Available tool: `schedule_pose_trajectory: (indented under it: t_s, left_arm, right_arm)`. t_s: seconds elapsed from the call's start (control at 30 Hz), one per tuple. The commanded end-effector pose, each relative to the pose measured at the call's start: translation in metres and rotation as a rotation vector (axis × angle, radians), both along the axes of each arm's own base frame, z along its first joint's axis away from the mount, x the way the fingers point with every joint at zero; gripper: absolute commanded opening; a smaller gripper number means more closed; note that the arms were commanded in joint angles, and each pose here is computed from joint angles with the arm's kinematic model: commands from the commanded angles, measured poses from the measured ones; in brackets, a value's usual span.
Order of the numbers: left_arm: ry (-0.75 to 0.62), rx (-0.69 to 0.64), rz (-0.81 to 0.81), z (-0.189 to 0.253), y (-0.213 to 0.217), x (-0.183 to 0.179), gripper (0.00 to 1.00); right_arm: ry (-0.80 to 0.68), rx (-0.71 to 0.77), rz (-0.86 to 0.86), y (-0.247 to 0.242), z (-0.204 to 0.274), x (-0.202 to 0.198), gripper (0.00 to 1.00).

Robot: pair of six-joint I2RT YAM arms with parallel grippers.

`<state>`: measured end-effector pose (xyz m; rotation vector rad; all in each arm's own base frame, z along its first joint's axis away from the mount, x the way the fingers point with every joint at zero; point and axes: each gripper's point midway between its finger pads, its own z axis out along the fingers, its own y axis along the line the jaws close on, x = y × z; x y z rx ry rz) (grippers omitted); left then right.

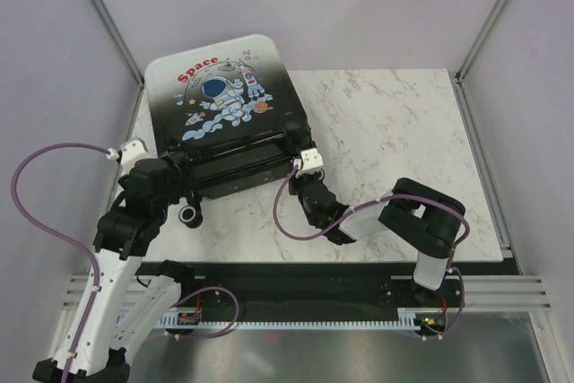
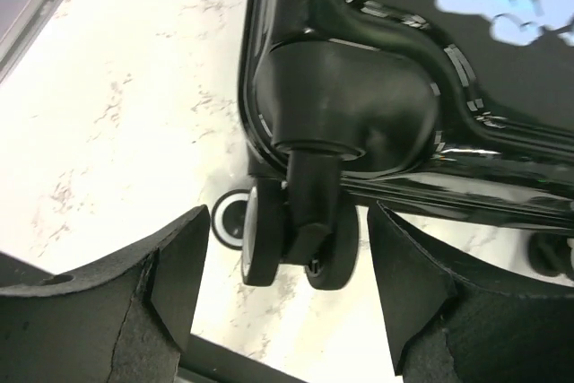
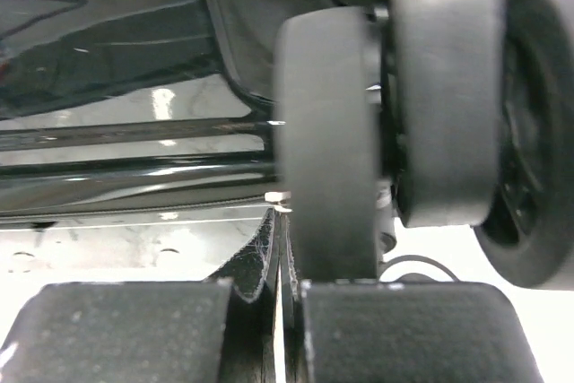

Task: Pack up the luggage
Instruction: Zip the luggage at the center of the board.

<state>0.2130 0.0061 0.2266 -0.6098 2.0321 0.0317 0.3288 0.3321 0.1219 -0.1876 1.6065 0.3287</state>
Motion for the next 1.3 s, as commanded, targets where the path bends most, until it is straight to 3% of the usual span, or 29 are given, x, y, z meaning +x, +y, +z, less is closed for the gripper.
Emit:
schedule_pose_trajectory:
  t_s: [0.0,0.2,0.3,0.33,0.43,0.47,0.77,1.0,1.27]
  left_arm:
    - [0.1,0.043,0.045,-0.019,0.008,-0.003,0.78]
    - [0.109,-0.004,0.061,-0.039,0.0,0.008,0.76]
    - [0.122,-0.035,0.052,-0.047,-0.005,0.008,0.52]
    - [0.13,-0.035,0.058,-0.051,-0.004,0.007,0.35]
    - [0.129,-0.044,0.094,-0.052,0.0,0.002,0.06]
    - [0.121,-0.045,0.099,-0.051,0.001,0.001,0.03]
    - [0.097,-0.051,0.128,-0.046,0.005,-0.004,0.02]
    - [0.051,0.033,0.208,-0.034,0.029,-0.009,0.02]
    - [0.03,0.07,0.308,-0.042,0.06,-0.008,0.02]
  right_arm:
    - [-0.034,0.083,-0.027,-0.012,0.025,0.009,0.0]
    - [-0.024,0.093,-0.05,-0.028,0.027,0.011,0.0]
    - [-0.017,0.092,-0.083,-0.046,0.027,0.013,0.0]
    - [-0.014,0.094,-0.098,-0.053,0.026,0.016,0.0]
    - [-0.001,0.105,-0.124,-0.069,0.025,0.019,0.0]
    - [0.002,0.111,-0.136,-0.077,0.025,0.023,0.0]
    - [0.003,0.139,-0.175,-0.112,0.037,0.035,0.0]
    - [0.145,0.151,-0.067,-0.122,0.019,0.025,0.0]
    - [0.237,0.174,0.068,-0.119,0.018,0.012,0.2]
